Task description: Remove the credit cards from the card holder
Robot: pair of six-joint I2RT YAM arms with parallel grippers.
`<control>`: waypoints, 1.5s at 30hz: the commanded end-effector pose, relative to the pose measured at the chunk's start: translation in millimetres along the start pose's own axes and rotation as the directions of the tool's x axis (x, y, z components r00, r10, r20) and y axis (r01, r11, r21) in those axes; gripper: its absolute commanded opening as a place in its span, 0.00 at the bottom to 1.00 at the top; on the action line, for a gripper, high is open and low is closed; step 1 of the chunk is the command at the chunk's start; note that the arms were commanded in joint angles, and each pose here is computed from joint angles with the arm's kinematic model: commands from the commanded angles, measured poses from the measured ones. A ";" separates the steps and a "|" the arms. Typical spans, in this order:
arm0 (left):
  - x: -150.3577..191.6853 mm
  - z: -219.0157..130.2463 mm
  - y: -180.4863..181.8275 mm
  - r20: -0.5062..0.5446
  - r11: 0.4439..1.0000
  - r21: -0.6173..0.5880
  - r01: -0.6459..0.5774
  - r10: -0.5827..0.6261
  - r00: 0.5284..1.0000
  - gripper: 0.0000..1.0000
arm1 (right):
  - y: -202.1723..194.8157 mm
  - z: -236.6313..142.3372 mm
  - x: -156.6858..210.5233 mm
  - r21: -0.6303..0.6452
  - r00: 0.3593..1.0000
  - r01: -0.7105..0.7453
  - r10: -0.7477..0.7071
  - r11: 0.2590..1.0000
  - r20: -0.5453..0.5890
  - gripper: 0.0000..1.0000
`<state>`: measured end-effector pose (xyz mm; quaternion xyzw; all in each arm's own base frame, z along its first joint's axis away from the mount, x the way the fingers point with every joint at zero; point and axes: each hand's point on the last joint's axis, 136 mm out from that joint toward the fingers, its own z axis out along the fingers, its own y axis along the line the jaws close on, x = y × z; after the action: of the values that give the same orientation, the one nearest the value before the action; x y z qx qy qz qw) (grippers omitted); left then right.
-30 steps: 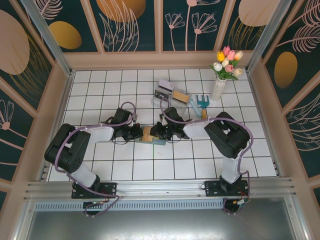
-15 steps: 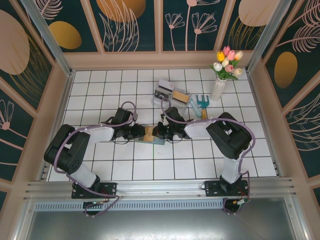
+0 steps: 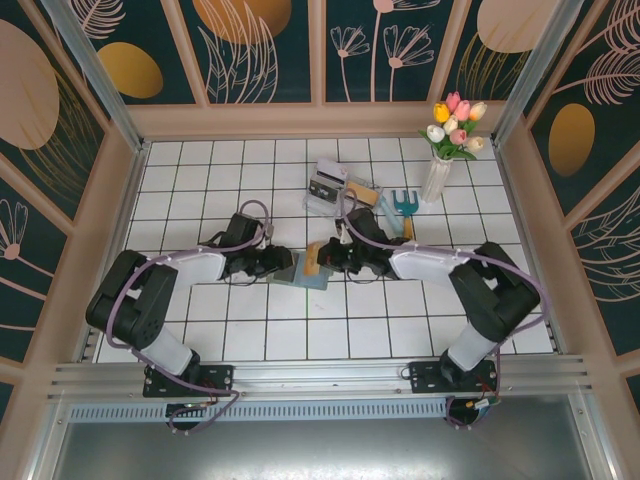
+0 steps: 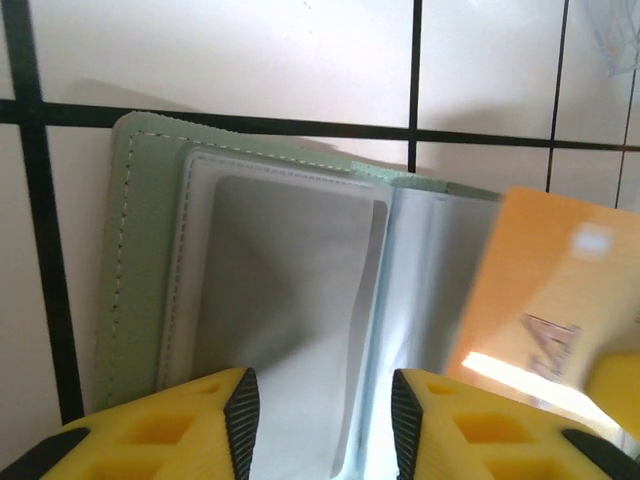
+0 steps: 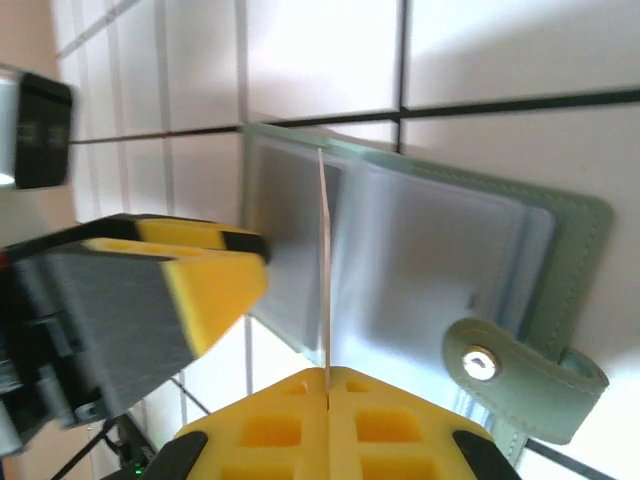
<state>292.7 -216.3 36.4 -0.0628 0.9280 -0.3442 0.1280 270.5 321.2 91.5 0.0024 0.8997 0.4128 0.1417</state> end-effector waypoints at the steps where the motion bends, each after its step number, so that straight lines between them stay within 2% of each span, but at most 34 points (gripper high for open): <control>1: -28.5 -23.6 -41.4 0.070 0.991 0.130 -0.026 0.017 0.997 0.51 | 15.9 -20.9 -18.3 -0.049 0.995 0.058 -0.053 0.997 0.086 0.00; 5: -48.9 -49.7 -68.8 0.140 0.977 0.204 -0.061 0.033 0.990 0.63 | 27.7 -42.8 -37.9 -0.125 0.988 0.074 -0.056 0.989 0.144 0.00; 9: -68.0 -77.5 -94.3 0.216 0.956 0.278 -0.098 0.038 0.976 0.84 | 41.3 -65.9 -57.3 -0.206 0.976 0.124 -0.082 0.971 0.201 0.00; 12: -72.0 -94.8 -122.6 0.239 0.913 0.376 -0.161 0.072 0.968 0.98 | 59.4 -79.5 -62.3 -0.285 0.967 0.183 -0.120 0.941 0.223 0.00; 18: -66.2 -110.9 -164.5 0.203 0.799 0.554 -0.233 0.142 0.969 0.98 | 95.8 -107.0 -68.0 -0.442 0.946 0.285 -0.175 0.850 0.272 0.00; 21: -64.0 -112.4 -172.1 0.181 0.773 0.592 -0.227 0.147 0.973 0.97 | 107.5 -111.4 -65.1 -0.497 0.944 0.307 -0.194 0.811 0.268 0.00; 26: -55.3 -119.0 -187.1 0.161 0.721 0.649 -0.243 0.182 0.970 0.86 | 119.3 -111.5 -57.8 -0.572 0.946 0.318 -0.218 0.756 0.238 0.00; 29: -54.7 -121.2 -188.8 0.154 0.712 0.662 -0.234 0.176 0.972 0.71 | 123.7 -110.7 -54.9 -0.590 0.946 0.323 -0.232 0.740 0.227 0.00; 38: -46.7 -132.7 -201.2 0.137 0.635 0.746 -0.202 0.150 0.979 0.23 | 127.6 -108.4 -51.9 -0.620 0.958 0.288 -0.206 0.730 0.202 0.00; 43: -46.6 -136.4 -205.8 0.139 0.628 0.752 -0.201 0.147 0.979 0.08 | 129.1 -109.9 -55.3 -0.627 0.965 0.257 -0.156 0.736 0.213 0.00; 45: -47.8 -138.4 -207.0 0.149 0.628 0.751 -0.202 0.137 0.979 0.00 | 122.6 -110.0 -66.3 -0.607 0.967 0.207 -0.067 0.768 0.244 0.07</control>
<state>313.4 -273.0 266.9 0.0484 0.7107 -0.6727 0.2002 286.2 314.9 263.3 -0.1023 0.6973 0.6681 0.2384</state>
